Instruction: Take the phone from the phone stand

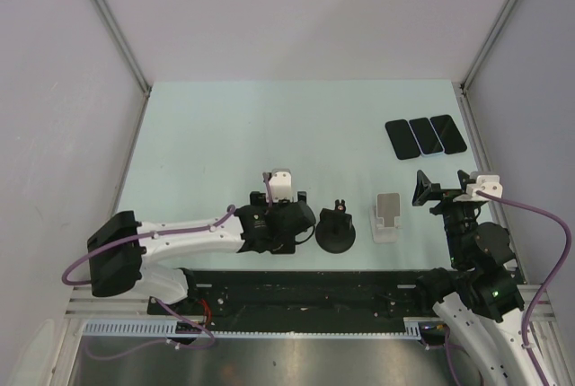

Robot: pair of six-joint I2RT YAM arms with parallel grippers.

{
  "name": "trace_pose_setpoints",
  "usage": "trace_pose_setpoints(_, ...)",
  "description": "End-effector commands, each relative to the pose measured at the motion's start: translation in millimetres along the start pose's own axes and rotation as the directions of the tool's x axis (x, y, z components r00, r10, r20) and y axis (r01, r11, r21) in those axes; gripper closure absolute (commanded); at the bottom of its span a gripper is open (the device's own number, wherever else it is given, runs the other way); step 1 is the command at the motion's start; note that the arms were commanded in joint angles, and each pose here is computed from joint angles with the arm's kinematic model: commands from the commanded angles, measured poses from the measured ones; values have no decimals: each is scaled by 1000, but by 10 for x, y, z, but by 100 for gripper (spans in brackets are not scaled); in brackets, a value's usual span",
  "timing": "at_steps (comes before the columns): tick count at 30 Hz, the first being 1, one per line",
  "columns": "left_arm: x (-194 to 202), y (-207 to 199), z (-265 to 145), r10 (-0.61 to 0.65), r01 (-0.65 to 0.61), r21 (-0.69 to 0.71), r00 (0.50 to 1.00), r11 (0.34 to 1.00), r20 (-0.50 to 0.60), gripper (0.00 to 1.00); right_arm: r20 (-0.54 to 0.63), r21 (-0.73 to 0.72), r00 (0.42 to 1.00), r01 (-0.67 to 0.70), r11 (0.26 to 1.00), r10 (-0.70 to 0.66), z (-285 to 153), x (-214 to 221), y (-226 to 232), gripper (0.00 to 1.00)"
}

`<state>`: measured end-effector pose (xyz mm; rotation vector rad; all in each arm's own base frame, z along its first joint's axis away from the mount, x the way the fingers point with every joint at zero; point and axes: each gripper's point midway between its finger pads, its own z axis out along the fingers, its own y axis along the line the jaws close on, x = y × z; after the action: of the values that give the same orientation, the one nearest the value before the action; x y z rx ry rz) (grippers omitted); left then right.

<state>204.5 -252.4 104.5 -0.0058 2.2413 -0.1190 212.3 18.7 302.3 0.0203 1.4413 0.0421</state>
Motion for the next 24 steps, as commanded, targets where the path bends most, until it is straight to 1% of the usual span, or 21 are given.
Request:
trace_pose_setpoints(1,-204,-71,-69,-61,60,16,997,998,45,5,33,10,999,-4,1000,4,18,-88,-12,5)
trace_pose_setpoints(4,-269,-60,-105,-76,75,27,996,997,54,0,32,11,999,-3,1000,3,20,-85,-15,5)
trace_pose_setpoints(7,-423,-16,-131,-101,99,34,992,995,74,0,32,11,999,-3,1000,3,17,-85,-16,5)
trace_pose_setpoints(8,-474,5,-134,-89,86,33,993,996,78,0,32,10,999,-3,1000,3,20,-85,-11,5)
trace_pose_setpoints(10,-650,49,-140,-109,106,36,990,994,89,0,30,10,1000,-3,1000,3,22,-82,-10,6)
trace_pose_setpoints(11,-722,72,-146,-91,88,36,991,996,96,0,33,10,999,-4,1000,3,18,-88,-13,6)
trace_pose_setpoints(15,-1170,111,-193,-107,100,60,985,993,132,0,33,13,999,-4,1000,3,15,-88,-20,5)
trace_pose_setpoints(18,-1463,231,-167,-118,110,60,981,992,155,0,37,22,999,-6,1000,5,8,-97,-40,5)
trace_pose_setpoints(19,-1555,357,-125,-116,111,38,980,993,165,0,40,25,999,-6,1000,5,3,-103,-48,5)
trace_pose_setpoints(20,-1615,377,-137,-127,119,56,978,991,166,0,42,36,999,-5,999,4,-2,-109,-70,5)
trace_pose_setpoints(21,-1715,499,-122,-146,141,41,973,989,180,0,44,45,999,-6,999,4,-8,-111,-90,5)
trace_pose_setpoints(23,-1784,611,-138,-147,141,45,971,989,187,0,57,64,998,-11,998,7,-34,-140,-134,5)
trace_pose_setpoints(24,-1870,770,-183,-175,172,36,962,985,210,0,58,71,998,-12,997,7,-41,-142,-151,5)
